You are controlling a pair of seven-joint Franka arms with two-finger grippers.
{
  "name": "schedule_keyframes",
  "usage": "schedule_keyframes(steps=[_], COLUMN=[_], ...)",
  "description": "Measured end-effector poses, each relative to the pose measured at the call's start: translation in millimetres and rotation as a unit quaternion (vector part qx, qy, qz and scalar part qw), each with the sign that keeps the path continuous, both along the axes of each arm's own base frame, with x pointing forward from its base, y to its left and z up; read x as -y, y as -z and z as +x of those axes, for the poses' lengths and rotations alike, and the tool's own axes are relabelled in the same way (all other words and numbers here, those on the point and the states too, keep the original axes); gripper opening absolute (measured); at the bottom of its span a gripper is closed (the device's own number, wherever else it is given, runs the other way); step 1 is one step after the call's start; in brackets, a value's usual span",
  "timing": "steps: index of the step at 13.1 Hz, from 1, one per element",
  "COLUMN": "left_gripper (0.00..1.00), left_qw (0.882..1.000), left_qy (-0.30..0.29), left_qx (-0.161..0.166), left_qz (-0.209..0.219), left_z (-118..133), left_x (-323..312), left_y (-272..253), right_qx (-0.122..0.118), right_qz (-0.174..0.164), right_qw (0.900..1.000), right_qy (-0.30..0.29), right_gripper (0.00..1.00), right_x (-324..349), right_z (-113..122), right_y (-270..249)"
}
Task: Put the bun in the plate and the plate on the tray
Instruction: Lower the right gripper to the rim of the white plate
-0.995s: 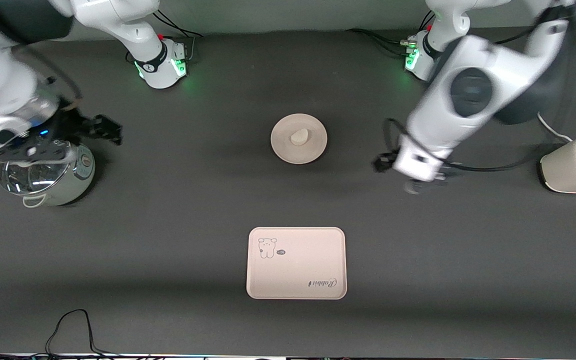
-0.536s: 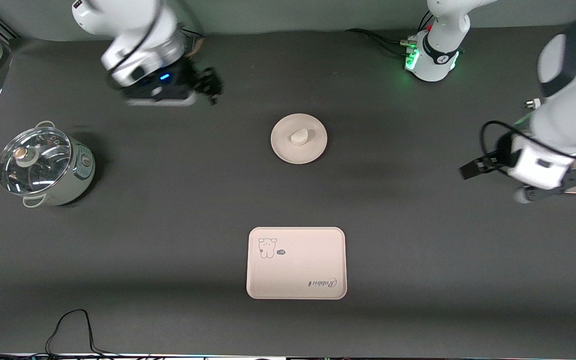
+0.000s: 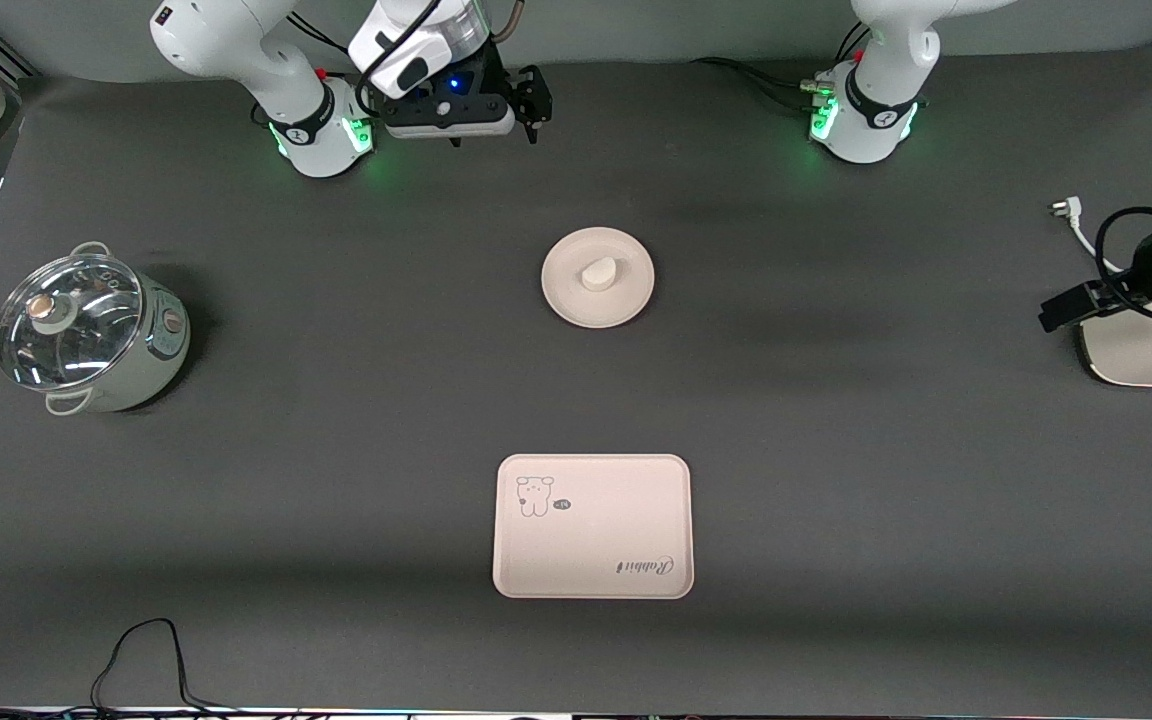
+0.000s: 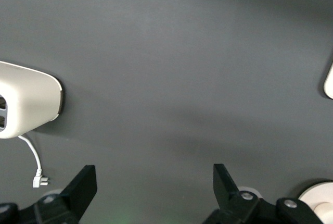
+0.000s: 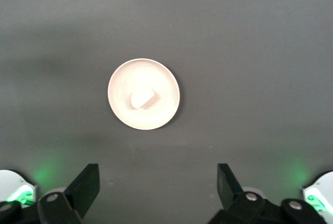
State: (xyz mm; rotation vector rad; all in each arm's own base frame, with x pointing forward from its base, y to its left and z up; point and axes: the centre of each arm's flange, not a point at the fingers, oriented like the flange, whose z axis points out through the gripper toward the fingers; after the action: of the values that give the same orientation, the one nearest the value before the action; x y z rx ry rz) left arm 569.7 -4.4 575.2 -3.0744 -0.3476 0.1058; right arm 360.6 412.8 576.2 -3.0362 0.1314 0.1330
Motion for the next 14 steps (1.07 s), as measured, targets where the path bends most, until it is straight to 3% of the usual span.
schedule_keyframes(steps=[6,14], left_gripper=[1.00,1.00], left_qw=[1.000,0.999], left_qy=[0.015,0.032], left_qx=[-0.001,0.032], left_qz=[0.000,-0.006], left_z=[-1.9,4.5], left_x=[3.8,10.6], left_y=[-2.2,-8.3], right_qx=[0.025,0.098], right_qz=[0.032,0.064], right_qw=[0.999,0.993], right_qy=[-0.007,-0.006], right_gripper=[1.00,1.00], right_x=[2.6,24.8], right_z=[7.6,-19.0], right_y=[84.7,249.3])
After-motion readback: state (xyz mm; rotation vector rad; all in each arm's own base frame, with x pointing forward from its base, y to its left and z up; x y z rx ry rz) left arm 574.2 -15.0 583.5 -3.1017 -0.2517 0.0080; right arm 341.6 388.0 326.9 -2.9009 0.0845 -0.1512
